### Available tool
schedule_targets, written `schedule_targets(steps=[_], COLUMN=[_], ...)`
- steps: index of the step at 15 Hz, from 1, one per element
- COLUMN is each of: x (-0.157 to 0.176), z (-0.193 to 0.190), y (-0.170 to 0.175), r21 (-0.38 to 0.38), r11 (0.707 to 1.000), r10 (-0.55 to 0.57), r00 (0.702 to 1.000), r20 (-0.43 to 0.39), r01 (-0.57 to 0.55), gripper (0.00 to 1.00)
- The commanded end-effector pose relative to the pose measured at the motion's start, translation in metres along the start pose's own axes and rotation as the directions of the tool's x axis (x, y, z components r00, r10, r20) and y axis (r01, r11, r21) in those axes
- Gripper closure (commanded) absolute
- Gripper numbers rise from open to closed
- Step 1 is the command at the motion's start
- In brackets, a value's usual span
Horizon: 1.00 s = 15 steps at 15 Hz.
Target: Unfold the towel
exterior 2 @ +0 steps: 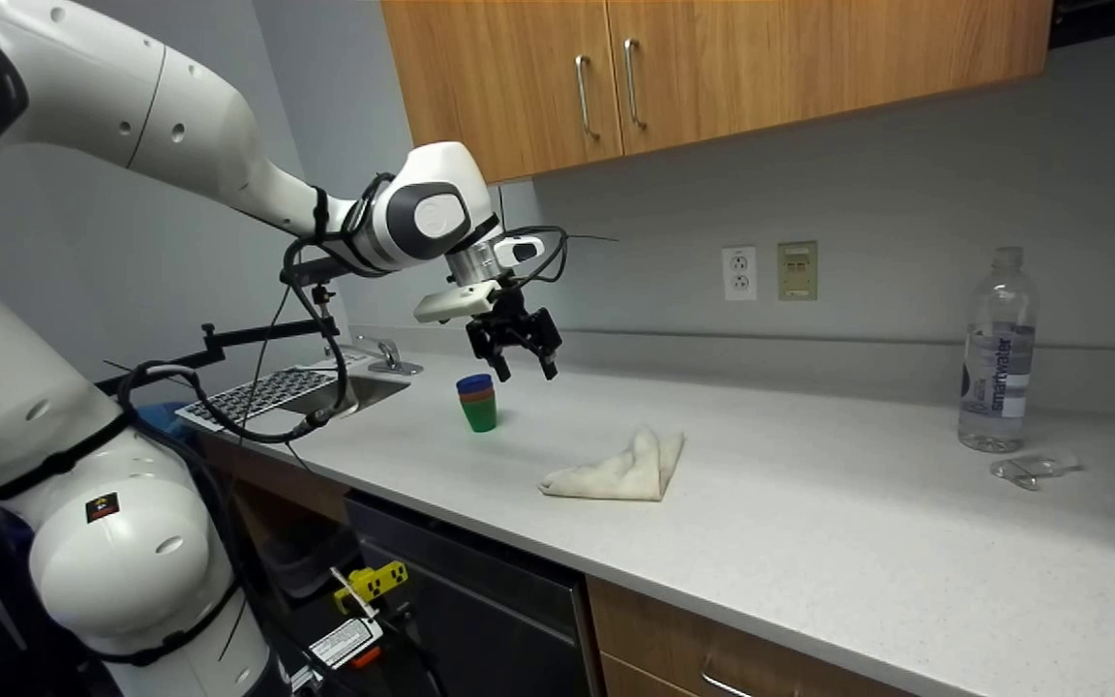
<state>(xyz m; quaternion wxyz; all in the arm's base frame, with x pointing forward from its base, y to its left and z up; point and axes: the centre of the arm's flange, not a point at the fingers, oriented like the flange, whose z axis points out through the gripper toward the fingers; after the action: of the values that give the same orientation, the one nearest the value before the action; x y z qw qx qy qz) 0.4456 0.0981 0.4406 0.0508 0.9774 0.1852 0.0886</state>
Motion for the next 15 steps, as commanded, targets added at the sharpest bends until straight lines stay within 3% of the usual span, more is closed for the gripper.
schedule_targets(steps=[1, 8, 11, 12, 13, 15], x=[0.006, 0.058, 0.079, 0.082, 0.059, 0.068], z=[0.016, 0.052, 0.072, 0.075, 0.067, 0.077], y=[-0.002, 0.002, 0.013, 0.016, 0.005, 0.011], r21=[-0.02, -0.046, -0.005, -0.01, -0.013, -0.008], r11=[1.0, 0.999, 1.0, 1.0, 1.0, 1.0], r10=[0.002, -0.025, -0.017, -0.005, -0.016, -0.007], r00=[1.0, 0.992, 0.99, 0.991, 0.993, 0.994], r20=[0.001, -0.121, -0.139, -0.131, -0.121, -0.112], r01=[-0.002, 0.019, 0.016, 0.004, 0.014, 0.006], gripper=[0.0, 0.0, 0.0, 0.0, 0.0, 0.0])
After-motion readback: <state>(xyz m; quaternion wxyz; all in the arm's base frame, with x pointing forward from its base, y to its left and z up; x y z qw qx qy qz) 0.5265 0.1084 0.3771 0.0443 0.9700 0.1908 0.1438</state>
